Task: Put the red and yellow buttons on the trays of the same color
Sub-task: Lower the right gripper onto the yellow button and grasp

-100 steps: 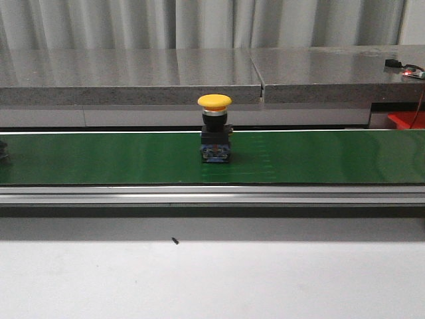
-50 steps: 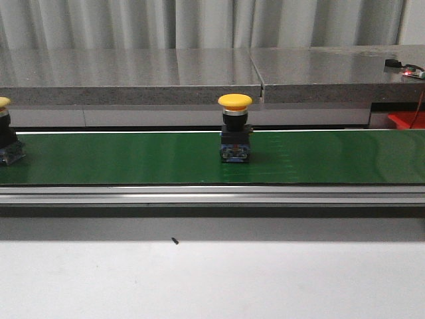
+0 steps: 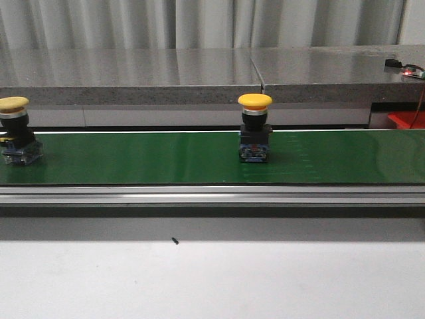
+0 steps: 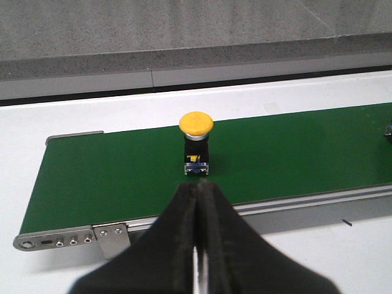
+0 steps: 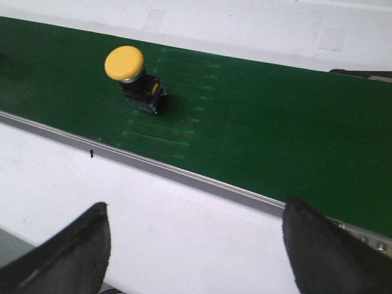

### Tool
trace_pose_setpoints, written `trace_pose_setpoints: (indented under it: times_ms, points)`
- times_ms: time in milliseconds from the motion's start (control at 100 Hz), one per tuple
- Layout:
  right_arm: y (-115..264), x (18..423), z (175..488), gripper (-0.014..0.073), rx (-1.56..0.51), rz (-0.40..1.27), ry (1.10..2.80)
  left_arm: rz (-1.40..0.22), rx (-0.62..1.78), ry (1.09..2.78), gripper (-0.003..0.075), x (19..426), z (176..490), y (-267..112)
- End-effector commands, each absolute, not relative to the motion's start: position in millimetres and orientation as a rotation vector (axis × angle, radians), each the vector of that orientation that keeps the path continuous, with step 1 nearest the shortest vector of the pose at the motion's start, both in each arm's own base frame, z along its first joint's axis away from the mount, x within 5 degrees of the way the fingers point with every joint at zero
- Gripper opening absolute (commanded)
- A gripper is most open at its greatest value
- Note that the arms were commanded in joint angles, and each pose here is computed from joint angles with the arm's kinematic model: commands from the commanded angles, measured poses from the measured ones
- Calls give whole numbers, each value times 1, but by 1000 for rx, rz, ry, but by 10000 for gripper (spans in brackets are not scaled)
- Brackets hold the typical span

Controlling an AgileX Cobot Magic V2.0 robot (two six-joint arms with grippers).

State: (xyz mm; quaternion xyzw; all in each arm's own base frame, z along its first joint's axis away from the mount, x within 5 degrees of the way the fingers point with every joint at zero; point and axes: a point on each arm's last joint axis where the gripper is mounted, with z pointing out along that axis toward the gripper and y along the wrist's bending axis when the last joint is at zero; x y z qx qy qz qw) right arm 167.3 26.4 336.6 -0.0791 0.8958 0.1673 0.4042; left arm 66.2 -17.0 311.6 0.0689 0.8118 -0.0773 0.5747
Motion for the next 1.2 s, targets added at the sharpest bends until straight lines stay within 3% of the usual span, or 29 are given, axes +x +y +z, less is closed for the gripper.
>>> trace_pose_setpoints:
  times_ms: [0, 360, 730, 1190]
  points:
    - [28, 181, 344, 611, -194, 460, 2200, -189, 146, 1811, -20, 67, 326, -17]
    - [48, 248, 339, 611, -396, 426, 2288, -189, 146, 1811, -20, 67, 326, -17]
    - [88, 306, 311, 611, -610, 323, 2356, -189, 146, 1811, -20, 67, 326, -17]
    - [95, 337, 293, 611, -600, 309, 2366, -189, 145, 1809, -20, 68, 326, -17]
